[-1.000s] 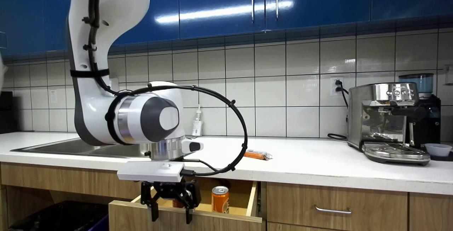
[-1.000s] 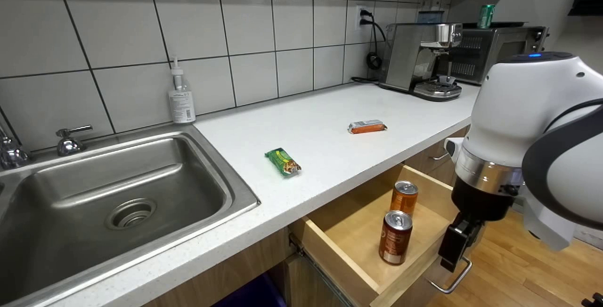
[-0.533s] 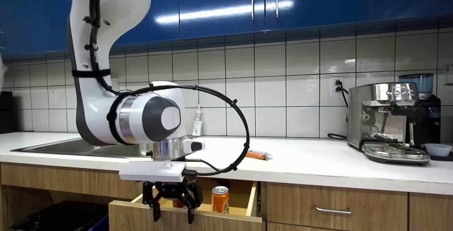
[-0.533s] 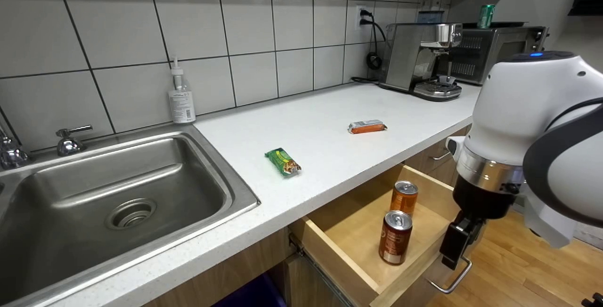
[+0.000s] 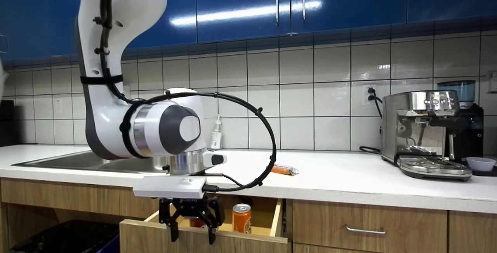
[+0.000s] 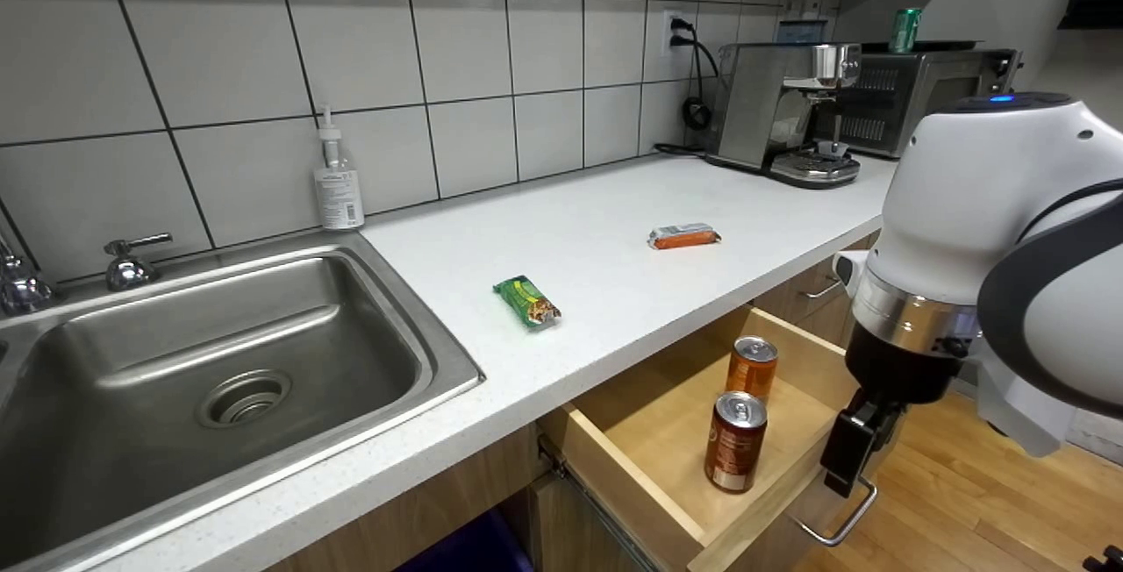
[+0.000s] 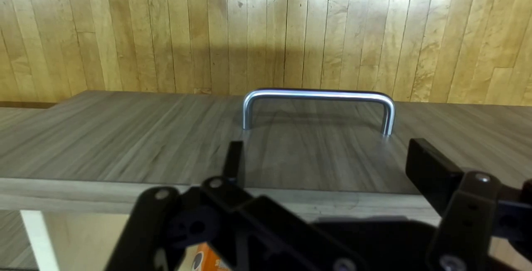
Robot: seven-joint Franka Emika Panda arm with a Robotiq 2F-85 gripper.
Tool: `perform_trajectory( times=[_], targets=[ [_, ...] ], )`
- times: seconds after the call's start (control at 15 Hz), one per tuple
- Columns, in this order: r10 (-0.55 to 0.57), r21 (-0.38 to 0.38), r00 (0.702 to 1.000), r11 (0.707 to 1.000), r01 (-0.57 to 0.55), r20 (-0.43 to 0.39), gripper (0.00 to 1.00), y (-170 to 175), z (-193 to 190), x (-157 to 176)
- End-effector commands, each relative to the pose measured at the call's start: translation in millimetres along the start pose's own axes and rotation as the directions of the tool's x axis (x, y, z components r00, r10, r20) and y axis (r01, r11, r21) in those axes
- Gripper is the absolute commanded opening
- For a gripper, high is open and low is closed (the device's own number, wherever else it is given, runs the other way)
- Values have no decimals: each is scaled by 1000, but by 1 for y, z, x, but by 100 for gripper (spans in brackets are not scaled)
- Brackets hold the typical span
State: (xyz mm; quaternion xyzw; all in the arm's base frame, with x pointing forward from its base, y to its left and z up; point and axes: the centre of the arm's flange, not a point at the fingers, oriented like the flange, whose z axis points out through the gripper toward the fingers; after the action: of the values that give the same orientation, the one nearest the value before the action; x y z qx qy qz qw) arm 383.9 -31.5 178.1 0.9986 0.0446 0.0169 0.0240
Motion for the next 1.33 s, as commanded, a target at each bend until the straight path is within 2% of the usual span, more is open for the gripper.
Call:
perform_trajectory(
  times=[0.0,0.6,1.27],
  targets=[
    [0,0,1000,1000,0,0,100,0,0,0],
    [-6,2,1000,1000,6,-14,100,-5,-2,0],
    [31,0,999,1000,-31,-41,100,8,-4,11]
  ],
)
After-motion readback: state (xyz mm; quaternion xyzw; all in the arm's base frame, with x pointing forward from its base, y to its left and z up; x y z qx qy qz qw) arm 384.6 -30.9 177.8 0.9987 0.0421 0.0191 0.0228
